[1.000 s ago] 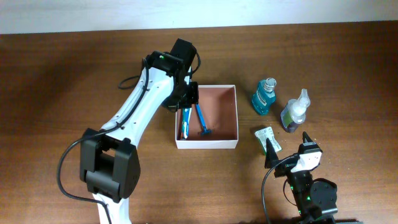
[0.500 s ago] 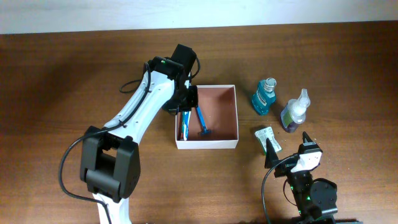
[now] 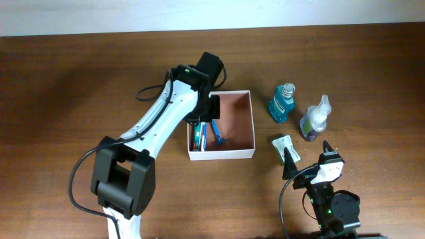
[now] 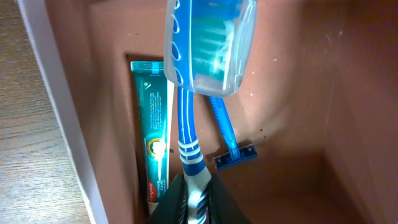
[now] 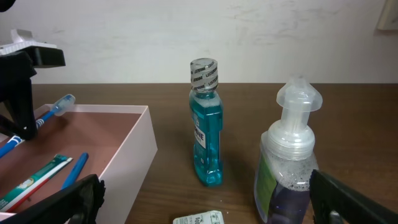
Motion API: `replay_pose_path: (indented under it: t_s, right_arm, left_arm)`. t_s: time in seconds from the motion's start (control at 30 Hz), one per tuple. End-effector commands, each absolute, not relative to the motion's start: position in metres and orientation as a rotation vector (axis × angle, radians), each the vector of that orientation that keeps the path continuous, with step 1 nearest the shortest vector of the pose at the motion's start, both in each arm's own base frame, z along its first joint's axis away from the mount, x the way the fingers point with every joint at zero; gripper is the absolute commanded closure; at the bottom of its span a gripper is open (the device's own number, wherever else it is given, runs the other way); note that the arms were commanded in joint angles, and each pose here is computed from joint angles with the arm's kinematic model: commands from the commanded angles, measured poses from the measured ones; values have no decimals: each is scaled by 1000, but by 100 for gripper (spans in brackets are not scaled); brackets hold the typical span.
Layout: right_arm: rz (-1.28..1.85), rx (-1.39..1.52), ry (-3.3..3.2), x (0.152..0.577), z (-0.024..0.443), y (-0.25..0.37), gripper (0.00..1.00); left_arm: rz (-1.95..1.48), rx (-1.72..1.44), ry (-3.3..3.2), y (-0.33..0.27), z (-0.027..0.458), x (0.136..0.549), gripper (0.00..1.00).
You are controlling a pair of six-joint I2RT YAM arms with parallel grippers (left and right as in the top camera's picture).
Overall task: Pack container
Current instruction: 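Lower the toothbrush into the box and open the left gripper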
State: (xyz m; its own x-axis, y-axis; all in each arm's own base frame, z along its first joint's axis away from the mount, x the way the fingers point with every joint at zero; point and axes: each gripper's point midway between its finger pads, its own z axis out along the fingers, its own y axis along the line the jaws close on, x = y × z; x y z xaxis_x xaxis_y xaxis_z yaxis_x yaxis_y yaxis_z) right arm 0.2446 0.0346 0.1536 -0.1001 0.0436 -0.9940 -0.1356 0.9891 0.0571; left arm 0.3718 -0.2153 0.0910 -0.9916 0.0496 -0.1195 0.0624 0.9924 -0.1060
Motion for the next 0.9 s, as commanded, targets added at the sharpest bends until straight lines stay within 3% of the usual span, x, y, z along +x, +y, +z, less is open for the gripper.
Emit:
replay_pose_path:
  t_s: [0.0,0.87]
  right_arm:
    - [157,-60,1672,244,151,35,2]
    - [156,-59,1672,244,151,35,1]
  left_arm:
    - [-119,54,3010,-211,91,371,99]
    - [-50,53,3048,-205,75,368,94]
